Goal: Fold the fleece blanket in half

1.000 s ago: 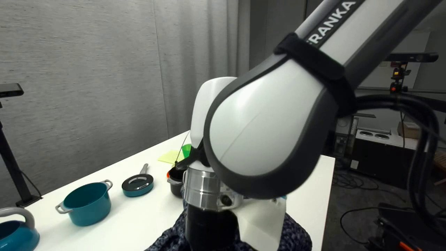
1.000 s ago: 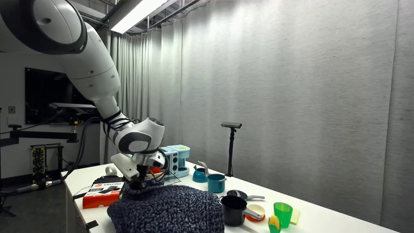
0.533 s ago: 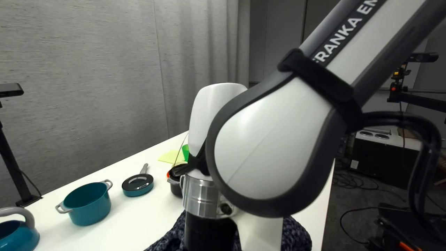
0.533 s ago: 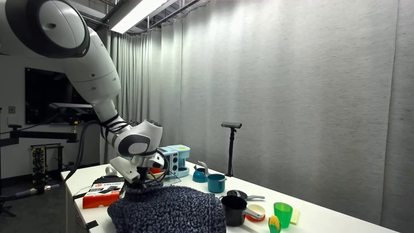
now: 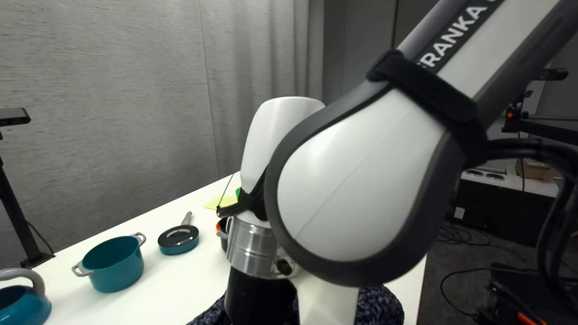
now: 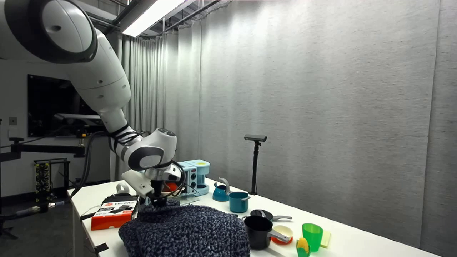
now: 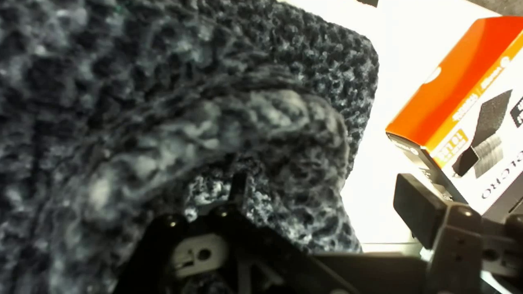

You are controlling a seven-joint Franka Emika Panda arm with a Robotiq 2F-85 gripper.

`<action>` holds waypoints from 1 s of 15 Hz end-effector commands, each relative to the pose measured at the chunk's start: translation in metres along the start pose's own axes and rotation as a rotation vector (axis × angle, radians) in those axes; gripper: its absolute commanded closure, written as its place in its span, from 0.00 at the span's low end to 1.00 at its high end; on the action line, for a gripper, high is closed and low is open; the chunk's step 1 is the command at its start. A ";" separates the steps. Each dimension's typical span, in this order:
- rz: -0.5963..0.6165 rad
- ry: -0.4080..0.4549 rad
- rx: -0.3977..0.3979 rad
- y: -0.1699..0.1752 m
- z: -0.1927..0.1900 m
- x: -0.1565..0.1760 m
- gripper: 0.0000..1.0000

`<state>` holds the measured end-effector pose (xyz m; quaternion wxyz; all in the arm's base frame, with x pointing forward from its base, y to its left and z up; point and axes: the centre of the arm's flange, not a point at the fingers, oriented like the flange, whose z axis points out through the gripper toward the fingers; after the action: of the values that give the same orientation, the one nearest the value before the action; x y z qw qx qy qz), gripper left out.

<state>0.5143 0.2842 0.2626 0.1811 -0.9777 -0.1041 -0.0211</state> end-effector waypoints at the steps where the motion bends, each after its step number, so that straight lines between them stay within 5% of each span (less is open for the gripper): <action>1: 0.055 0.037 -0.021 -0.005 -0.005 -0.003 0.00; 5: 0.137 0.097 -0.041 -0.005 -0.006 0.001 0.00; 6: 0.154 0.120 -0.039 0.008 -0.067 0.006 0.00; 9: 0.190 0.187 -0.062 0.016 -0.098 0.014 0.00; 15: 0.252 0.144 -0.303 0.064 -0.171 0.031 0.00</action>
<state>0.5482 0.1964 0.3799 0.0966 -0.9898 0.0178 -0.1032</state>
